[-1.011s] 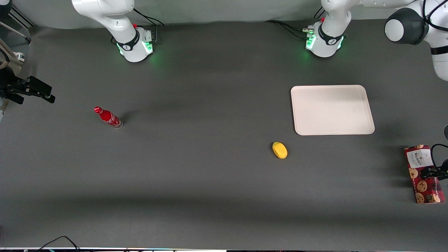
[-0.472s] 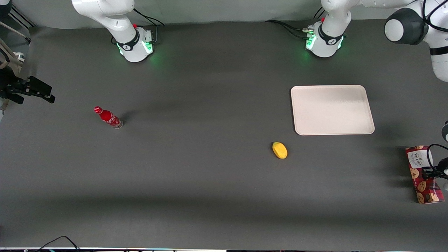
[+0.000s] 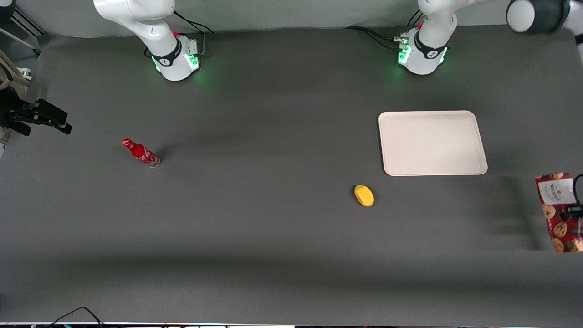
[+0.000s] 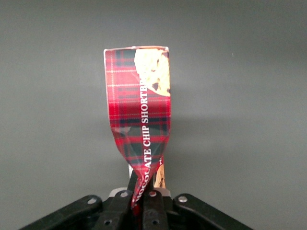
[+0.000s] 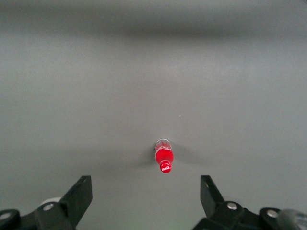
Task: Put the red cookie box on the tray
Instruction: 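Lift the box and carry it toward the white tray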
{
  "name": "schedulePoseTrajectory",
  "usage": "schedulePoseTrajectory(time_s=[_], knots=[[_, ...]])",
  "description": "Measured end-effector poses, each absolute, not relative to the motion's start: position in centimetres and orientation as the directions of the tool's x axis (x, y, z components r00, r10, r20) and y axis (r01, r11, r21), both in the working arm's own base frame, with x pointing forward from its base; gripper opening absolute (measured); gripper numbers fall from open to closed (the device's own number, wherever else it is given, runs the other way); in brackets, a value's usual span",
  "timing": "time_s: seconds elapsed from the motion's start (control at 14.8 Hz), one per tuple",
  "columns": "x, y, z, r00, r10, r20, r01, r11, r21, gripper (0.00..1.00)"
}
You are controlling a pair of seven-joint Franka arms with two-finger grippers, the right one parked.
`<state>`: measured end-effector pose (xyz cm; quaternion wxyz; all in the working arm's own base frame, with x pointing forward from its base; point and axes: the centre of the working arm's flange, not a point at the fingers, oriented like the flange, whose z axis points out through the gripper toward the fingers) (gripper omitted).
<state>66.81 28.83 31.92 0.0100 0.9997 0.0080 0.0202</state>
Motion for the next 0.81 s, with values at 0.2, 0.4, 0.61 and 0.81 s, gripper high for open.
schedulePoseTrajectory(time_s=[0.2,0.4,0.61,0.81], knots=[[62.1,26.1,33.4,0.998,0.067,-0.02,0.068,-0.997,0.041,0.05],[55.8,22.4,32.9,0.993,0.107,-0.049,0.109,-0.992,0.06,0.05],[50.2,18.7,32.0,0.993,0.076,-0.095,0.08,-0.996,0.038,0.05],[45.1,16.1,30.5,0.994,0.053,-0.091,0.056,-0.998,0.036,0.05]])
